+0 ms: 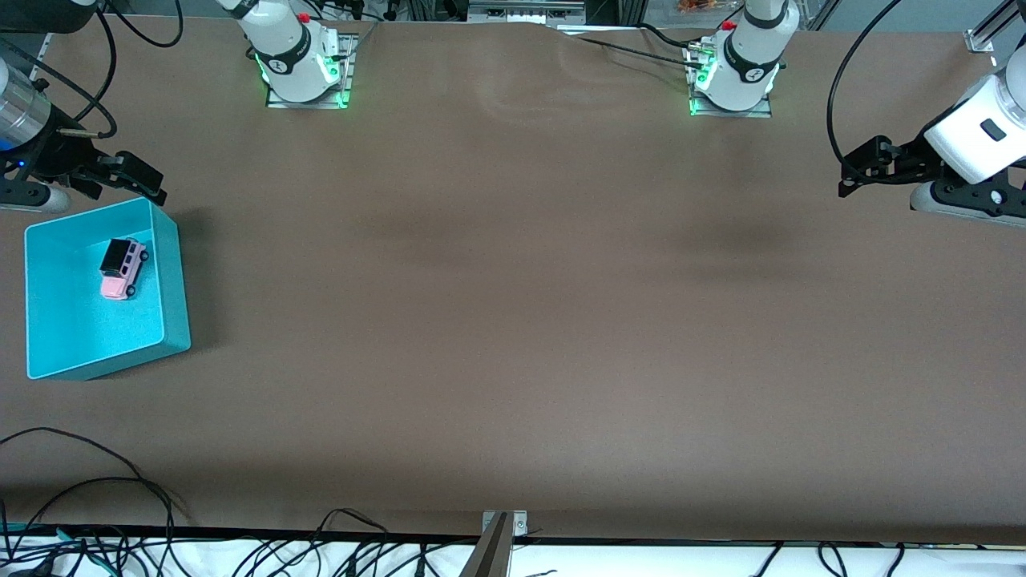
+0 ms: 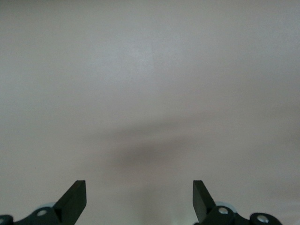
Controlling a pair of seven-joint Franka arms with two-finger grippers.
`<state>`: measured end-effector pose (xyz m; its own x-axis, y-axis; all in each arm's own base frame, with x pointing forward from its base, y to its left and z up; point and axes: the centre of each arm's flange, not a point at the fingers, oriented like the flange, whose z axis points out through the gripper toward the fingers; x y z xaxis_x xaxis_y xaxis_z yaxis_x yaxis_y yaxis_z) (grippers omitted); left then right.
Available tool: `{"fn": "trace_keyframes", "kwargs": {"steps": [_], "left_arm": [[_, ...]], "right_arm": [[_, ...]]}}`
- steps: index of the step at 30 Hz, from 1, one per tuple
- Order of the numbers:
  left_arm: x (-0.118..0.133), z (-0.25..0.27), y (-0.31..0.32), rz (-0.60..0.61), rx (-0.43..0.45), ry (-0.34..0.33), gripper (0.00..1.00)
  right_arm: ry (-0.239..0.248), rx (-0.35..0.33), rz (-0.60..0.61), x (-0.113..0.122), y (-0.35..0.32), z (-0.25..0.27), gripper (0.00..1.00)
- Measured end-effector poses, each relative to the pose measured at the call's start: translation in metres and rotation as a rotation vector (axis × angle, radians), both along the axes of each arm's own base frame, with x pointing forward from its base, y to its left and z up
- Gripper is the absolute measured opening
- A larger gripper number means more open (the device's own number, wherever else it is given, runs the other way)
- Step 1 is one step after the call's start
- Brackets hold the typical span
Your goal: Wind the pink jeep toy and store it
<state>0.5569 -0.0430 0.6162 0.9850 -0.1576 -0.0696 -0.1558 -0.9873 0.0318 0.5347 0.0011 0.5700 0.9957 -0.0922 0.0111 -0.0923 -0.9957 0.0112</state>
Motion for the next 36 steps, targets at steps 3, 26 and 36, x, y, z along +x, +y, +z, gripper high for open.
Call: {"fn": "trace_keyframes", "kwargs": {"steps": [3,26,36], "left_arm": [[0.0,0.0,0.0,0.0,0.0,0.0,1.0],[0.0,0.0,0.0,0.0,0.0,0.0,1.0],[0.0,0.0,0.0,0.0,0.0,0.0,1.0]], "right_arm": [[-0.006,0.0,-0.002,0.0,-0.001,0.003,1.0],[-0.015,0.0,-0.004,-0.001,-0.005,0.022,1.0],[-0.008,0.001,0.007,-0.004,-0.009,0.033,1.0]]}}
